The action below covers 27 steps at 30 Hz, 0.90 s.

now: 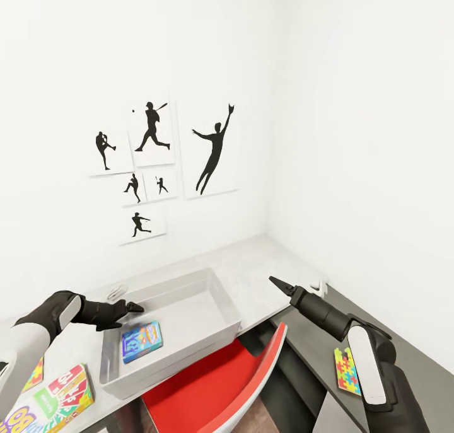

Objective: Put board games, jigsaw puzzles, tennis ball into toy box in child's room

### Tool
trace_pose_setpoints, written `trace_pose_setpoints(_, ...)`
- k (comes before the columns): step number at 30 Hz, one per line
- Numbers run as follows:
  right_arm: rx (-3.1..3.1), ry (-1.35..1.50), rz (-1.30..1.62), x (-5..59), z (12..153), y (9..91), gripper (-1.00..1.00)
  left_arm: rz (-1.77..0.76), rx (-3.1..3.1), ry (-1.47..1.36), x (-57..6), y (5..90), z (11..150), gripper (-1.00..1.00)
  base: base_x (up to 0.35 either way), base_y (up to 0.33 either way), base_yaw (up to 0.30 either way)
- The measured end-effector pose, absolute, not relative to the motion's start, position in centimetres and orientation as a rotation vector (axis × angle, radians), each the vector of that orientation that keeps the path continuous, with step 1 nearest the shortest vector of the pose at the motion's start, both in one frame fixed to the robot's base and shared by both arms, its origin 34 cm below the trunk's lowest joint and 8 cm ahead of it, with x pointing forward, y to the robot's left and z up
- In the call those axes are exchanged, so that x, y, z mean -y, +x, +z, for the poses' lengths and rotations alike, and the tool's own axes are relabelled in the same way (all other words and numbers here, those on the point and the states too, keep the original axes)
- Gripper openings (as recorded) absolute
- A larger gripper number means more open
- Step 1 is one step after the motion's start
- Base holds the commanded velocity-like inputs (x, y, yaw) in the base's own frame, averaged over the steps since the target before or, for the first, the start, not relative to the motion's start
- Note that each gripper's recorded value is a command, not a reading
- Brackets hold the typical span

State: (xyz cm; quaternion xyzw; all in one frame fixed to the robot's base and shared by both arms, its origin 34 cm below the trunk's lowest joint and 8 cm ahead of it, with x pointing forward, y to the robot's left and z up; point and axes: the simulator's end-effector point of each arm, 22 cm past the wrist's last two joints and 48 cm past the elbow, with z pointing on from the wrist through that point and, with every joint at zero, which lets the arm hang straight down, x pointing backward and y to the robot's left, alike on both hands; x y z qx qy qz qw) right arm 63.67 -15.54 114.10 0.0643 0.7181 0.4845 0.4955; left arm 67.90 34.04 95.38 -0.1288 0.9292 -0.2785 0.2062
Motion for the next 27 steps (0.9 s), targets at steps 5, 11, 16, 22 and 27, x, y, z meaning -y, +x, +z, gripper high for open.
trace_pose_setpoints(5, -1.74, 0.156, 1.174, 15.6, 114.1, 63.7, 1.0, -0.814, -2.569, -0.352, -33.8, 68.0, 95.9, 1.0, 0.0, 0.0, 0.0)
trace_pose_setpoints(11, -1.74, 0.156, 1.175, 15.6, 114.1, 63.7, 1.0, -1.003, -2.471, -0.302, -31.9, 68.3, 98.5, 1.0, 0.0, 0.0, 0.0)
trace_pose_setpoints(16, -1.74, 0.157, 1.176, 15.6, 114.1, 63.7, 1.0, -1.201, -2.322, -0.219, -30.9, 68.3, 102.2, 1.0, 0.0, 0.0, 0.0)
trace_pose_setpoints(22, -1.74, 0.157, 1.176, 15.5, 114.1, 63.7, 1.0, -1.335, -2.156, -0.106, -31.5, 67.8, 106.2, 1.0, -0.098, 0.0, 0.0)
trace_pose_setpoints(27, -1.741, 0.156, 1.176, 15.5, 114.1, 63.7, 1.0, -1.39, -2.099, -0.068, -31.6, 67.3, 107.7, 1.0, -0.185, 0.0, 0.0)
